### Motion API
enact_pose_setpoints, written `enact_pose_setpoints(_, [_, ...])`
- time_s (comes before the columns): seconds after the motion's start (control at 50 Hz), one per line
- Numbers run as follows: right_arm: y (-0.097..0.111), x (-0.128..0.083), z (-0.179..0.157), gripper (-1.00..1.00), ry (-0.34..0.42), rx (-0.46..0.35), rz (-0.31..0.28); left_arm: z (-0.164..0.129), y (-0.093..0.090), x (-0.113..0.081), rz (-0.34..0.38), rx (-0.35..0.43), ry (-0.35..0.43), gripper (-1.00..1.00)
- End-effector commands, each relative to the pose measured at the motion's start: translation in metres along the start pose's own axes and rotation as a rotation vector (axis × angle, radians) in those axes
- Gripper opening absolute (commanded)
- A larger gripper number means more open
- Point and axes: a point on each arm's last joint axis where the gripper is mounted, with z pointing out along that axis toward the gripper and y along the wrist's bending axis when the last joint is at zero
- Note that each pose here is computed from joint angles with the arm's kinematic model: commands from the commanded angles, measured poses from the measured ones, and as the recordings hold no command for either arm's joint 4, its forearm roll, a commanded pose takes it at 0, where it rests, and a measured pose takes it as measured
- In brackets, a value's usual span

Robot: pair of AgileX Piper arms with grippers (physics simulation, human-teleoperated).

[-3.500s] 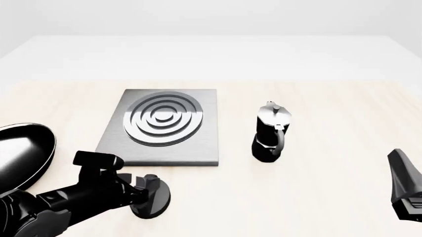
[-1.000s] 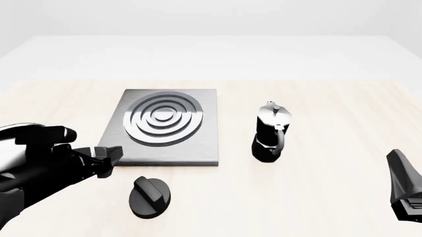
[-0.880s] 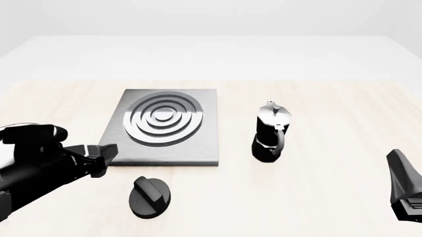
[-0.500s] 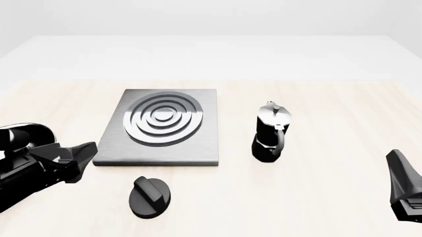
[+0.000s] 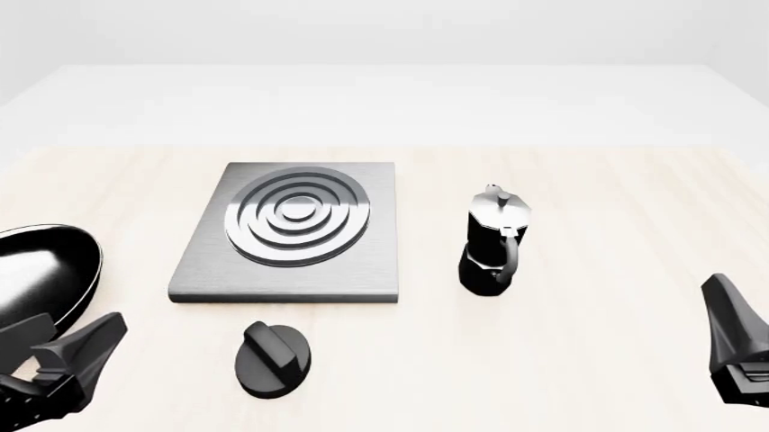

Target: Turn on the stove.

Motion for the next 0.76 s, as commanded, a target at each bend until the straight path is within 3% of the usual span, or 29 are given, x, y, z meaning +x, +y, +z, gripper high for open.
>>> enact_pose_setpoints(0.02, [0.000,0.000,0.000,1.00,0.005,-0.001,-0.001,-0.014,0.004,0.011,-0.041,-0.023,-0.067,1.00])
enact_pose_setpoints(0.12, [0.000,0.000,0.000,1.00,0.006,0.002,0.009,-0.013,0.006,0.011,-0.022,-0.046,-0.101,1.00])
enact_pose_setpoints(0.4, [0.000,-0.001,0.000,1.00,-0.005,0.005,0.006,-0.009,0.008,0.017,-0.003,-0.065,-0.094,1.00])
enact_pose_setpoints(0.42, [0.000,-0.001,0.000,1.00,-0.006,0.005,0.006,-0.006,0.009,0.023,-0.030,-0.070,-0.069,1.00])
enact_pose_setpoints(0.46, [0.000,-0.001,0.000,1.00,-0.008,0.005,0.004,-0.011,0.006,0.013,-0.003,-0.051,-0.096,1.00])
enact_pose_setpoints(0.56, [0.000,-0.001,0.000,1.00,-0.009,0.006,0.004,-0.010,0.008,0.017,0.027,-0.069,-0.081,1.00])
enact_pose_setpoints(0.76, [0.000,-0.001,0.000,1.00,-0.011,0.005,0.001,-0.013,0.008,0.013,0.026,-0.092,-0.079,1.00])
